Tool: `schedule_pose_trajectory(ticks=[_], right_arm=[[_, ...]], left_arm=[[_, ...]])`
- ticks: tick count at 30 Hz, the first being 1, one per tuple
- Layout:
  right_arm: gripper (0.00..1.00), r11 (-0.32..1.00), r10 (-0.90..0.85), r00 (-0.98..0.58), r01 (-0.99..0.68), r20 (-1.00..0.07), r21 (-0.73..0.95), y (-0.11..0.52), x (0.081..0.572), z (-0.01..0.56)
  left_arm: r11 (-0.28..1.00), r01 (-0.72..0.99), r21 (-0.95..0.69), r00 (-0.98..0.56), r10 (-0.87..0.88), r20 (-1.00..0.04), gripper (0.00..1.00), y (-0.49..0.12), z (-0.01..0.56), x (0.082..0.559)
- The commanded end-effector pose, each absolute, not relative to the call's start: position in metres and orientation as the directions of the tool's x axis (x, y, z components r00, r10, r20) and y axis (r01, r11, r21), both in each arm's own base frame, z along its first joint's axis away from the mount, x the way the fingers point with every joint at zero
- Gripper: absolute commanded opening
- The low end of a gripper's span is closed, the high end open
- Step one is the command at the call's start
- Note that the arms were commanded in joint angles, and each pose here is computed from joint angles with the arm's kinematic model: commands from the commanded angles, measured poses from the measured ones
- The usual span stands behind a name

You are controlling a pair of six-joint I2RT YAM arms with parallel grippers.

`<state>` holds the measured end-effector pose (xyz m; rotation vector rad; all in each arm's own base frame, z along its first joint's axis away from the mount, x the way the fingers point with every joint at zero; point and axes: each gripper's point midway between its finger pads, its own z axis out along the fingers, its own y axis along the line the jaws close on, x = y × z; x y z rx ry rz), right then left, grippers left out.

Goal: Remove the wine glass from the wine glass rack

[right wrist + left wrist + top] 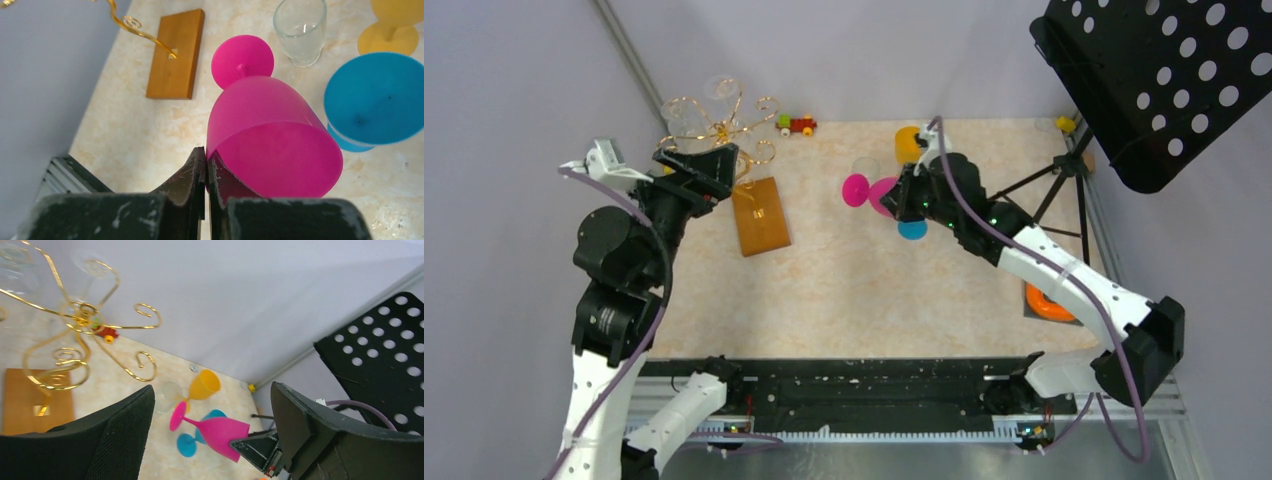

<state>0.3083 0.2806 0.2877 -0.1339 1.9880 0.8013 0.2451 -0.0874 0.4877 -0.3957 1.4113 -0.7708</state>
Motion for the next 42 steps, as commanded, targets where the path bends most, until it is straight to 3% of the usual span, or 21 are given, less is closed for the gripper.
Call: schedule_pose_trajectory(ticks=[1, 10, 17, 28, 42], right_arm=[[0.0, 0.854, 0.005, -0.541, -0.436, -0.841, 0.285, 0.287, 0.309, 0.281], [0.0, 0.855, -0.309, -0.613, -0.513, -0.727, 0.07, 0.305, 0.315, 0.223], [0.0, 0.824, -0.44, -0.619, -0.567, -0.651, -0.017, 0.325, 0.317, 0.194], [0.0, 0.814, -0.526, -0.625, -0.566, -0.577, -0.128, 0.33, 0.325, 0.18], [0.19, 0.82, -0.521, -0.627, -0.557, -0.579, -0.134, 0.336, 0.332, 0.178]], left_arm=[[0.804, 0.09, -0.588, 0.099, -0.595, -0.797, 0.89, -0.047, 0.488, 0.238], [0.841, 0.018, -0.54, 0.134, -0.537, -0.833, 0.89, -0.029, 0.484, 0.231], [0.859, 0.007, -0.511, 0.116, -0.508, -0.853, 0.89, -0.03, 0.479, 0.234], [0.887, -0.017, -0.461, 0.135, -0.454, -0.881, 0.91, -0.023, 0.484, 0.234], [0.898, -0.036, -0.438, 0.133, -0.43, -0.893, 0.92, -0.02, 0.482, 0.234]])
